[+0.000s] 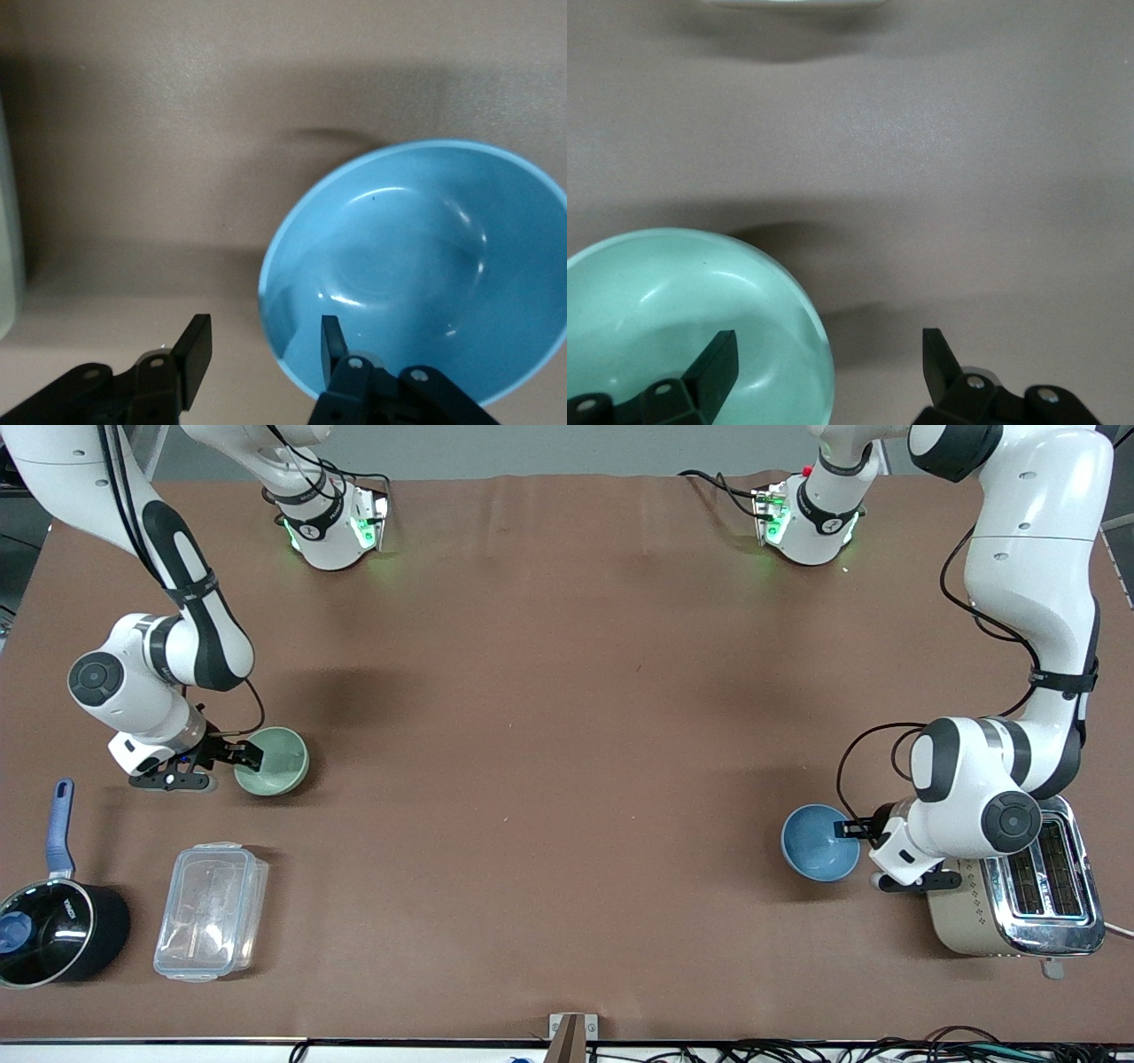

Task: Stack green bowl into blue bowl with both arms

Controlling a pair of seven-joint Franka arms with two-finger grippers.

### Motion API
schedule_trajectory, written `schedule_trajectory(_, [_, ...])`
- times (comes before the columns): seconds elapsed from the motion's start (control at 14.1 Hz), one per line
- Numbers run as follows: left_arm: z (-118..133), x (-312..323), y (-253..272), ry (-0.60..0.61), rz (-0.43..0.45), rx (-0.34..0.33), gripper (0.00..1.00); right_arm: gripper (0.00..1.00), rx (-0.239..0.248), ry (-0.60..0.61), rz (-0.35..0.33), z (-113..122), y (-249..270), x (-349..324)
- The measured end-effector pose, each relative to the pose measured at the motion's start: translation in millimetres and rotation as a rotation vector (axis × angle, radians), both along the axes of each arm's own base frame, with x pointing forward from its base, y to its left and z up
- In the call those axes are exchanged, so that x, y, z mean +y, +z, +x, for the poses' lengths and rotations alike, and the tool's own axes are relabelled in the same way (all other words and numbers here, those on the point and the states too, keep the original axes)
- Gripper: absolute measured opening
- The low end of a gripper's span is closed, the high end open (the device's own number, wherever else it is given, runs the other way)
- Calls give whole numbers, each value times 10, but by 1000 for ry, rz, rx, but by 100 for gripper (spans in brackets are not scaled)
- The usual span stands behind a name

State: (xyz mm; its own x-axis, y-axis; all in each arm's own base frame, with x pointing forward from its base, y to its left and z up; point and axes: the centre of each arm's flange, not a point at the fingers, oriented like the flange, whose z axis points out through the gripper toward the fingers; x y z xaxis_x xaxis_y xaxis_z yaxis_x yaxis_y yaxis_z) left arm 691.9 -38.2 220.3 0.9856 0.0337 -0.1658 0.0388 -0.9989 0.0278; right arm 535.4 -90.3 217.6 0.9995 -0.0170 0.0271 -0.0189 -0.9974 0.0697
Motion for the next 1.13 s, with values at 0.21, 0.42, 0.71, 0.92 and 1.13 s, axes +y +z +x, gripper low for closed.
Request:
schedule_trajectory(0.21, [-6, -4, -97, 17, 0, 6, 30, 53, 0, -6, 0, -9, 3, -68])
schedule_trajectory(0.42, [44, -118, 20, 19, -8, -16, 6, 20, -7, -15, -1, -12, 8, -122])
schedule_trajectory(0.71, [38, -1214, 443, -75, -60, -69, 6, 4, -8, -16, 3, 0, 68, -108])
schedule_trajectory(0.92, [-309, -2274, 707, -130, -111, -44, 6, 4, 32, -17, 12, 80, 341, -90])
schedule_trajectory(1.13, [-778, -3184, 643, -144, -126, 0, 6, 4, 53, -30, 35, 287, 1009, -20])
